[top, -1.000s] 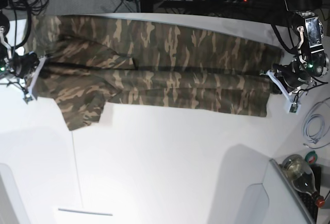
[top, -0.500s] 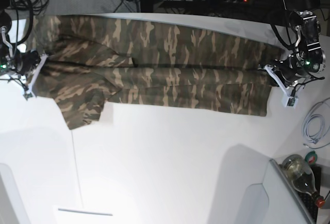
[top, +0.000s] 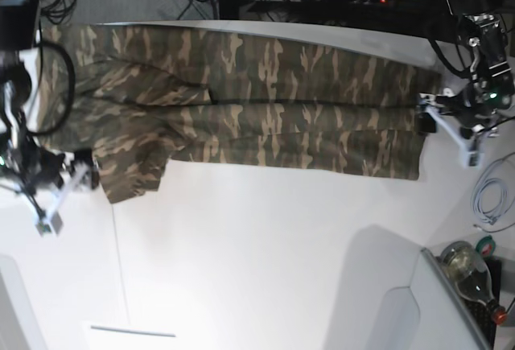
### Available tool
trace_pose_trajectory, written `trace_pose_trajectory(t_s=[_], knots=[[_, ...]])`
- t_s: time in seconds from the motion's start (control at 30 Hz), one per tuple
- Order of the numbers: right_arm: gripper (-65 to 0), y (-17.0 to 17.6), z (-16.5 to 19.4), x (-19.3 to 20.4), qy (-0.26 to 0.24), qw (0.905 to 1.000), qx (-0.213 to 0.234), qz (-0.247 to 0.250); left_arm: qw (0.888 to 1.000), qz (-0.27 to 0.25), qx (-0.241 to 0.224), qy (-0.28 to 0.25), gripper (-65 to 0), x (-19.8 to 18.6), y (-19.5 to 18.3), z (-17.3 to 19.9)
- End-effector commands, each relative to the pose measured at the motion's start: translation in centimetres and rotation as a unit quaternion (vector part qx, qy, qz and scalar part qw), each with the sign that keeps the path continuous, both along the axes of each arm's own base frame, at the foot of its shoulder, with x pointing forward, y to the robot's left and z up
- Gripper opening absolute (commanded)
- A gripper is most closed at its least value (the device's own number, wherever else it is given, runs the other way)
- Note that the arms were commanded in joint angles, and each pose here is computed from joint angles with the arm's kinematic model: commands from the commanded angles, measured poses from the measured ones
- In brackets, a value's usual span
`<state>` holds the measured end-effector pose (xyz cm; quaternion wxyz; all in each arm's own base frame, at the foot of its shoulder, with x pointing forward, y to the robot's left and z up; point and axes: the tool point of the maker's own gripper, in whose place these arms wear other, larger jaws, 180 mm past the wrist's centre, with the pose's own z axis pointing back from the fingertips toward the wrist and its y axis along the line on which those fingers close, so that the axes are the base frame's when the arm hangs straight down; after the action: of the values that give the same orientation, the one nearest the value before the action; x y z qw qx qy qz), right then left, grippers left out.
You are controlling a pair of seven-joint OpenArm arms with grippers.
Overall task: Layout the t-shirt on the table in an organized manner, then fold the t-shirt properly
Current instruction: 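Release the fabric and tuck the loose corner with the right gripper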
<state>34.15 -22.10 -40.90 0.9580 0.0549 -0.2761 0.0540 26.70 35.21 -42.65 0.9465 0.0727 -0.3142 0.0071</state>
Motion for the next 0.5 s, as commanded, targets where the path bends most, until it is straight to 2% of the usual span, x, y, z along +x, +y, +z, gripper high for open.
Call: trace_pose_trajectory(t_s=[0.0,0.07,0.13,0.23,0.33,0.37,0.47], knots=[[-22.4,-0.4,0.6,2.1,-0.022,0.9997,0.003,-0.002,0.999,0.023,0.025,-0.035,-8.2,0.7,2.5,2.7],[-22.4,-0.3,-1.1,4.1,-0.018,0.9997,0.013,-0.01,0.995,0.064,0.03,-0.067,-9.7,0.1,4.5,4.6],[-22.4,-0.7,-2.7,5.3,-0.007,0.9996,0.017,-0.021,0.991,0.099,0.04,-0.078,-17.4,-1.6,6.5,5.6],[-22.4,-1.1,-4.8,5.8,0.01,0.9995,0.012,-0.027,0.986,0.128,0.059,-0.09,-37.8,-3.4,8.6,7.0],[-22.4,-1.3,-6.1,5.7,0.022,0.9994,0.005,-0.027,0.984,0.14,0.066,-0.084,-62.2,-4.9,9.4,7.1],[-22.4,-1.2,-6.4,5.5,0.028,0.9993,0.004,-0.025,0.985,0.141,0.066,-0.078,-65.0,-5.2,9.5,6.8],[-22.4,0.1,-7.1,5.1,0.036,0.9992,0.01,-0.015,0.985,0.142,0.066,-0.067,-65.0,-6.0,9.5,6.2]])
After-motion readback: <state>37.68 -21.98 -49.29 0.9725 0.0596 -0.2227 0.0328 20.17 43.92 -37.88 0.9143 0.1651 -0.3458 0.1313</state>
